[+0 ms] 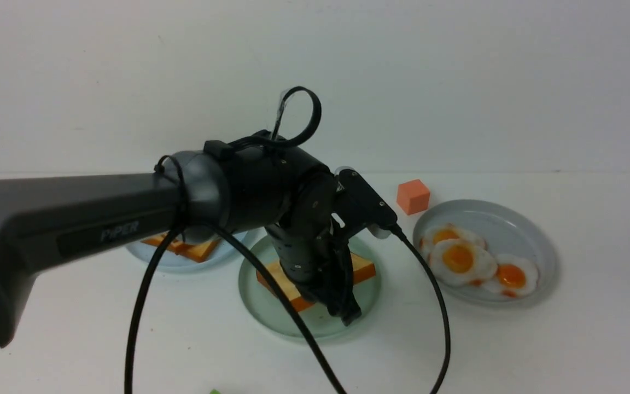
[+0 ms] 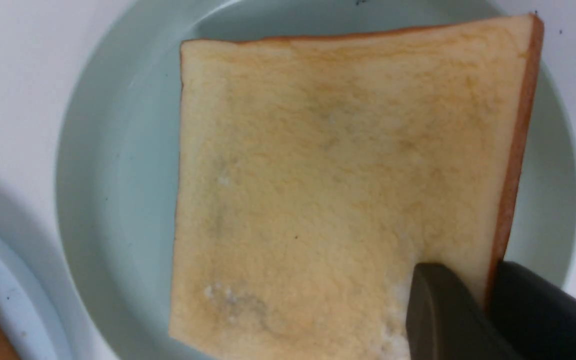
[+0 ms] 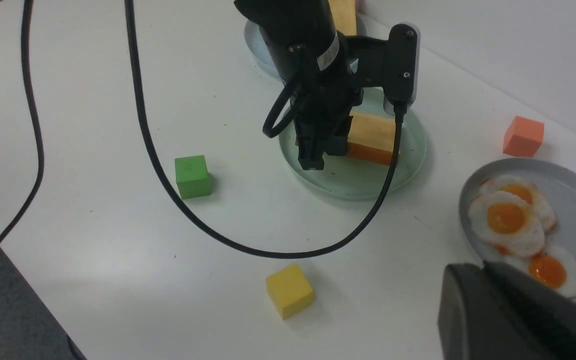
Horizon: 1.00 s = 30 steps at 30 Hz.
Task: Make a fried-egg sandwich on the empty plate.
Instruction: Use the left arm to put a slice of bread into the empty plate in the middle, then use the right arm to grab a fried egg
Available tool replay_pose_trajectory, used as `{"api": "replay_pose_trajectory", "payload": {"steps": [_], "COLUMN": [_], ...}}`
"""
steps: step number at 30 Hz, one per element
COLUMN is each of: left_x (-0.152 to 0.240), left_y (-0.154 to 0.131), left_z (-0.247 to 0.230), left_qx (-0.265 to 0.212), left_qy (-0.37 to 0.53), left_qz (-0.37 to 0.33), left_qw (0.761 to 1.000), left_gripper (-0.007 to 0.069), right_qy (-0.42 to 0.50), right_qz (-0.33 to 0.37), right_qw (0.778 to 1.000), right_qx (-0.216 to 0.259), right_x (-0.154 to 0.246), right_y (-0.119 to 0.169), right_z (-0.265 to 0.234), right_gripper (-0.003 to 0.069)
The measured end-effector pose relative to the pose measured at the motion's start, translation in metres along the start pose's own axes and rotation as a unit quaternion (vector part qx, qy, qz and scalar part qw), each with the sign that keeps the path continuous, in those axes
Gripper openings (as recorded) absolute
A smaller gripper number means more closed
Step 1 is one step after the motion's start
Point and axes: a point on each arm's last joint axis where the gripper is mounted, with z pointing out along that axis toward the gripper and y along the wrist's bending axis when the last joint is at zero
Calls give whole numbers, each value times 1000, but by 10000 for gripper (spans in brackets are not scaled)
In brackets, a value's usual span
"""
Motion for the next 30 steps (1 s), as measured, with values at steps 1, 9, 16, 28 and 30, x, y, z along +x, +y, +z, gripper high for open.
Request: {"api": "replay_pose_trajectory", "payload": {"steps": [1,9,16,28,30], "left_x": [0,0,0,-1,14], "left_y": [0,1,0,-12,-15], "left_z": [1,1,1,-181,-224], "left_qx": [-1,-4,-2,17,24], "left_qy": [1,-3,2,-180,-226], "left_qz": [2,9,8,-105,-130], "left_qw": [1000,1000,1000,978,965], "left_gripper": [109,171,396,-11,-13], "right_qy": [-1,-1,0,92,144], "right_qz": [0,0,0,24,19], "right_qw": [1000,1000,1000,995,988], "right_qx": [0,0,0,34,43], "right_x": [0,0,0,-6,-5], "right_y": [0,0,0,-24,-35], "right_z": [0,0,0,54,86], "right_gripper": [62,71,73,73,74]}}
